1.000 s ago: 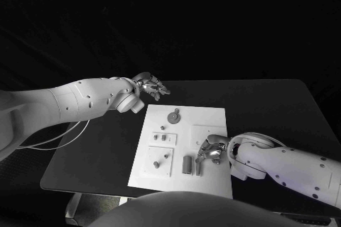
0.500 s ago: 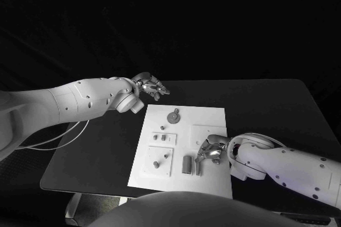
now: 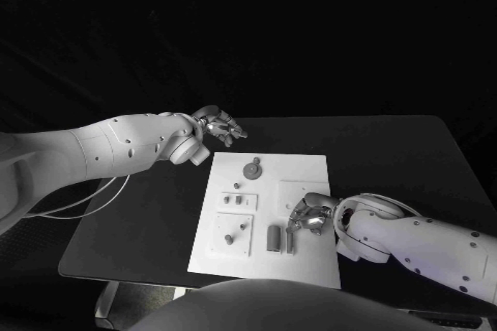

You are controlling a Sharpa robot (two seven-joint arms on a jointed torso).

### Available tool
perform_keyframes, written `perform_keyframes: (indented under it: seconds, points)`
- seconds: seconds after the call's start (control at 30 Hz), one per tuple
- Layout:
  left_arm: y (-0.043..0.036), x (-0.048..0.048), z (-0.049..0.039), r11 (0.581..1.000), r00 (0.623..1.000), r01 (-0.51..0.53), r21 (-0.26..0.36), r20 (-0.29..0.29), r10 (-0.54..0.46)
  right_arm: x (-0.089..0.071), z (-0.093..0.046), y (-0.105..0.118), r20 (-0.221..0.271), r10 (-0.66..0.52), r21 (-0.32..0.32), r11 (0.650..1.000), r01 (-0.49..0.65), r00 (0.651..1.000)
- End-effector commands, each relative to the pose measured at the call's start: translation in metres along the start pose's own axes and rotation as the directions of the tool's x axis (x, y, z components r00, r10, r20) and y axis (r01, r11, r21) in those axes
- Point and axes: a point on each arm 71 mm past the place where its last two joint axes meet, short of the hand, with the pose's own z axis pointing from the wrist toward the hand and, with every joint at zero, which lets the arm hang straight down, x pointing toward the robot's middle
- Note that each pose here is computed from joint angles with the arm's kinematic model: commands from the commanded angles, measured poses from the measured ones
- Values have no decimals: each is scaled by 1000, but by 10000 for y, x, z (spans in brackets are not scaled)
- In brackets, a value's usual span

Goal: Assemble the parts on the task board

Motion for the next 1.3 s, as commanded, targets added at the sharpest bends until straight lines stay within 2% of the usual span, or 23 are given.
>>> perform_keyframes:
  seconds: [0.03,0.47,0.8,1.3]
  points:
    - [-11,10,-1,1000,1000,-2,5,-11,2,-34,-15,34,45,15,-65,998,-12,999]
    - [-4,1,-4,1000,1000,-3,4,-11,3,-15,-89,2,32,32,-104,994,-29,999]
    - [1,-3,-7,1000,1000,-5,2,-11,5,16,-105,-50,-5,-26,-93,995,26,1000]
    - [4,-5,-7,1000,1000,-6,1,-13,6,58,-81,-31,-19,-48,-100,994,46,999]
